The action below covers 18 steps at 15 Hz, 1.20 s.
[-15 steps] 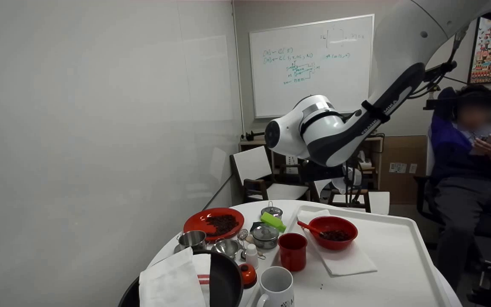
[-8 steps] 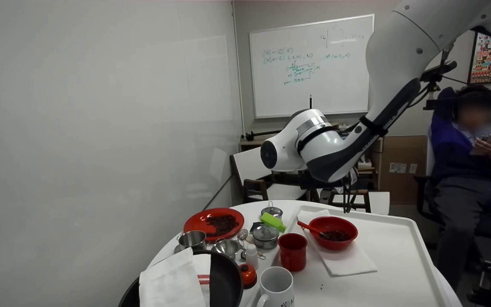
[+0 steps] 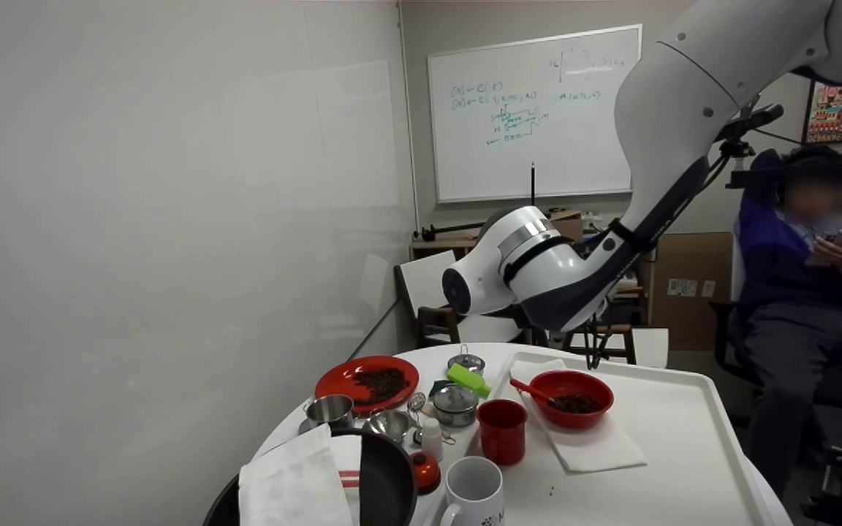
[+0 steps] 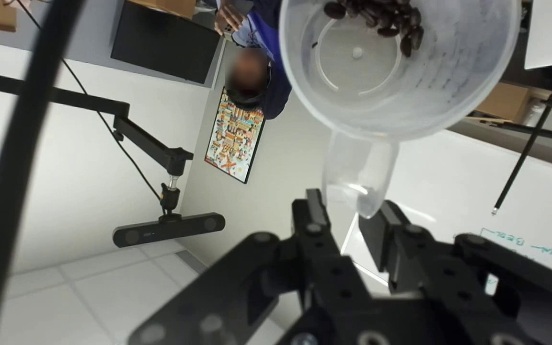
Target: Put the object from the cup to the red bowl
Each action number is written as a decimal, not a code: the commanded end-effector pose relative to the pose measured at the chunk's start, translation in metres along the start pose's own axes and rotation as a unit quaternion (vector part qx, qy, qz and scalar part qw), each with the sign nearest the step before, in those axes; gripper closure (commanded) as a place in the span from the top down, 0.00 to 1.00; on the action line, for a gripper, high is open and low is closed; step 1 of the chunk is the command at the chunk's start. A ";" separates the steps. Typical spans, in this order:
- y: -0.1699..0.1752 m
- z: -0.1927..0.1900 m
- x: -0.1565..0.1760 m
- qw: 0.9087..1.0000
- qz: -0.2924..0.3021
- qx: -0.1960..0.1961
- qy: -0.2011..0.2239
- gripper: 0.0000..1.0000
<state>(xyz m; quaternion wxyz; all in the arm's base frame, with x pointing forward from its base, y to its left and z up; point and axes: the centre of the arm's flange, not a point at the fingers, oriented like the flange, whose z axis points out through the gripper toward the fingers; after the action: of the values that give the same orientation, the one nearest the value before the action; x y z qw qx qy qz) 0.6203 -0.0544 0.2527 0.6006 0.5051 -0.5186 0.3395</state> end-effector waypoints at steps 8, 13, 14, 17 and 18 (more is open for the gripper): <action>-0.020 -0.014 -0.005 0.994 0.021 -0.052 0.097 0.10; -0.021 -0.020 -0.006 0.991 0.027 -0.054 0.121 0.10; -0.021 -0.021 -0.007 0.990 0.029 -0.054 0.127 0.10; -0.021 -0.023 -0.010 0.988 0.028 -0.055 0.144 0.10; -0.021 -0.023 -0.011 0.987 0.028 -0.055 0.148 0.10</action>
<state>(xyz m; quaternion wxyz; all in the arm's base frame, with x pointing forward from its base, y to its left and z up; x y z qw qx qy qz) 0.6353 -0.0413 0.2405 0.6761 0.4199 -0.4679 0.3843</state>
